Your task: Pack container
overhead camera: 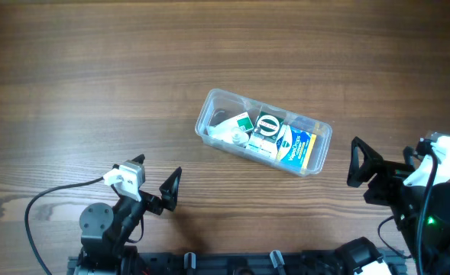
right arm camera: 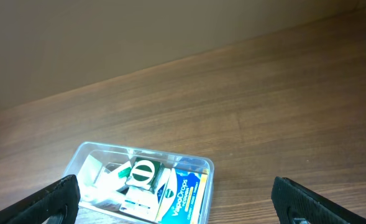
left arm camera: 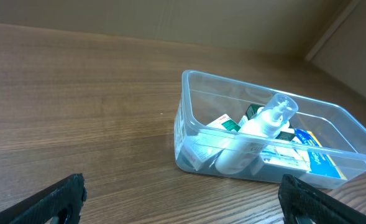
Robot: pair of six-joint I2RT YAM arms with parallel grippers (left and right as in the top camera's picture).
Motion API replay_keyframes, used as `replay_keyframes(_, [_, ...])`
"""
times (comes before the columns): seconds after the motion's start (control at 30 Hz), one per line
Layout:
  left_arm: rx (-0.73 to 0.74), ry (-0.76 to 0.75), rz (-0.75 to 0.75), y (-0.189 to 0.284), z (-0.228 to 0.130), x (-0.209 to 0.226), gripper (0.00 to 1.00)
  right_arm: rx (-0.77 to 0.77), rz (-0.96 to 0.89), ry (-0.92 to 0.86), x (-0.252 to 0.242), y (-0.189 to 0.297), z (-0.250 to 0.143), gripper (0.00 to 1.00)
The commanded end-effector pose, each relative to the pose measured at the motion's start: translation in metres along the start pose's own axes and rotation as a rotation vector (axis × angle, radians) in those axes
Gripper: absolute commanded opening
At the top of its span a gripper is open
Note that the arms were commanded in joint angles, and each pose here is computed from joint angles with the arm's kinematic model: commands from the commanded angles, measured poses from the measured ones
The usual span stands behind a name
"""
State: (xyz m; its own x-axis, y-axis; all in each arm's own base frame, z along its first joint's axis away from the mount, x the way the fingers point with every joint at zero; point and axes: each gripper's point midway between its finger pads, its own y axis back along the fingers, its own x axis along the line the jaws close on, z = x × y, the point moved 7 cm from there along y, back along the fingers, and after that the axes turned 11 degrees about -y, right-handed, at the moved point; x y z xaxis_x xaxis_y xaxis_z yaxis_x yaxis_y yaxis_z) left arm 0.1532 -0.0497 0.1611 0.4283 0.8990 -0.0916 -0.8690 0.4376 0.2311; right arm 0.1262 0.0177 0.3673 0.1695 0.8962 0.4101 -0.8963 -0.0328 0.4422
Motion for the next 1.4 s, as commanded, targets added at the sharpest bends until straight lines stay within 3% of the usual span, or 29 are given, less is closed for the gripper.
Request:
replay_keyframes(0.0, [-0.003, -0.005, -0.015, -0.001, -0.002, -0.001, 1.0, -0.014, -0.003, -0.003, 0.0, 0.002, 0.002, 1.0])
replay_keyframes(0.53, [-0.003, -0.005, -0.015, -0.001, -0.002, -0.001, 1.0, -0.013, -0.006, -0.001, -0.001, 0.001, 0.001, 1.0])
replay_keyframes(0.7, [-0.003, -0.005, -0.015, -0.001, -0.002, -0.001, 1.0, -0.082, -0.116, -0.054, -0.023, -0.003, -0.003, 1.0])
replay_keyframes(0.87, [-0.003, -0.005, -0.015, -0.001, -0.002, -0.001, 1.0, -0.117, -0.15, -0.125, -0.05, -0.036, -0.037, 1.0])
replay_keyframes(1.1, [-0.003, -0.005, -0.015, -0.001, -0.002, -0.001, 1.0, -0.043, 0.048, -0.139, -0.074, -0.099, -0.13, 1.0])
replay_keyframes(1.37, [-0.003, -0.005, -0.015, -0.001, -0.002, -0.001, 1.0, -0.019, 0.043, -0.141, -0.092, -0.117, -0.164, 1.0])
